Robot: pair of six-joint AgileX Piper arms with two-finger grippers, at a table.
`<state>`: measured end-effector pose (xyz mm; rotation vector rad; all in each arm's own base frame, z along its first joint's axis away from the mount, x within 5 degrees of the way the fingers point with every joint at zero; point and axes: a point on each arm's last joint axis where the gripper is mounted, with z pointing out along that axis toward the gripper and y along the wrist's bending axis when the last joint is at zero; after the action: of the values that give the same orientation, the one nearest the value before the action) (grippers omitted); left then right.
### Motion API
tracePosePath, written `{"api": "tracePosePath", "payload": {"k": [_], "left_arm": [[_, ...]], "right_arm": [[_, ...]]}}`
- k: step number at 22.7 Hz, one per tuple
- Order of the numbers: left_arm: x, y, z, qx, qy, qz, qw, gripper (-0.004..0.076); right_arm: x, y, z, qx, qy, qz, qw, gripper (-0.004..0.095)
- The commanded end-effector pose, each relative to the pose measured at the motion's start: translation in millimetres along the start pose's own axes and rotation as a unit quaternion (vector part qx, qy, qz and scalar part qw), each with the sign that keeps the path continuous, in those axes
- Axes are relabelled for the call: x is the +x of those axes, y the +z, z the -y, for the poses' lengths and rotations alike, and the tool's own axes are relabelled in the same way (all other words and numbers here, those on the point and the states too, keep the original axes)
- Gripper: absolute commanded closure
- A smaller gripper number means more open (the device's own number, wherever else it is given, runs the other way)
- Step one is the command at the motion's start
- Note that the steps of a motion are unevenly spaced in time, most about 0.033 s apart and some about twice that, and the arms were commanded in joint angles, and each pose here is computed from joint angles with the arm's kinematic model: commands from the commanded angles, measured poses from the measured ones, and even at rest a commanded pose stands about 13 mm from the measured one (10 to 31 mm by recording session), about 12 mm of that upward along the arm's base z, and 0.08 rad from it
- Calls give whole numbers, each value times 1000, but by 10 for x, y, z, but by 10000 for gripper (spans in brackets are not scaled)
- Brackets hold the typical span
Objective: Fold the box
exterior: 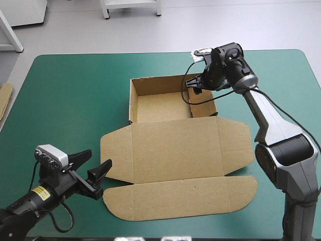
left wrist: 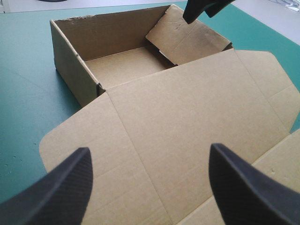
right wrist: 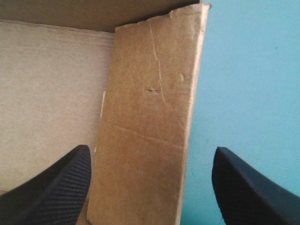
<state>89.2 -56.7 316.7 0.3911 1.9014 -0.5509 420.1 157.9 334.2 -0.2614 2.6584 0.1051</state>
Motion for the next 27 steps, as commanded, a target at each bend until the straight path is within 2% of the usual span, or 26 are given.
{"api": "tracePosePath", "payload": {"k": [1, 5, 7, 8, 9, 11, 13, 14, 16, 17, 18, 27], "left_arm": [[-117, -29, 10, -2, -5, 35, 999, 228], [-88, -27, 15, 1, 1, 19, 1000, 313], [-70, -26, 7, -3, 13, 9, 1000, 402], [-68, -26, 5, -4, 15, 8, 1000, 487], [-68, -26, 5, -4, 15, 8, 1000, 524], [-68, -26, 5, -4, 15, 8, 1000, 666], [-68, -26, 5, -4, 15, 8, 1000, 718], [-68, -26, 6, -4, 14, 9, 1000, 720], [-68, -26, 6, -4, 14, 9, 1000, 720], [-68, -26, 6, -4, 14, 9, 1000, 720], [-68, -26, 6, -4, 14, 9, 1000, 720], [-67, -26, 6, -4, 14, 8, 1000, 720]], "right_arm": [[-59, -249, 63, -5, 9, 32, 999, 231], [-59, -123, 63, -4, 10, 19, 1000, 231], [-57, -64, 55, -6, 9, 13, 1000, 233], [-55, -28, 50, -8, 10, 9, 1000, 233], [-55, -19, 50, -7, 10, 8, 1000, 233], [-52, 51, 47, -6, 9, 1, 1000, 234], [-50, 99, 46, -6, 10, -3, 1000, 285], [-50, 99, 46, -6, 10, -3, 1000, 362], [-50, 99, 48, -5, 10, -3, 1000, 629], [-50, 99, 49, -4, 1, -3, 1000, 814], [-50, 99, 49, -4, -2, -3, 1000, 917], [-63, 101, 141, 5, -4, -2, 1000, 915]]}}
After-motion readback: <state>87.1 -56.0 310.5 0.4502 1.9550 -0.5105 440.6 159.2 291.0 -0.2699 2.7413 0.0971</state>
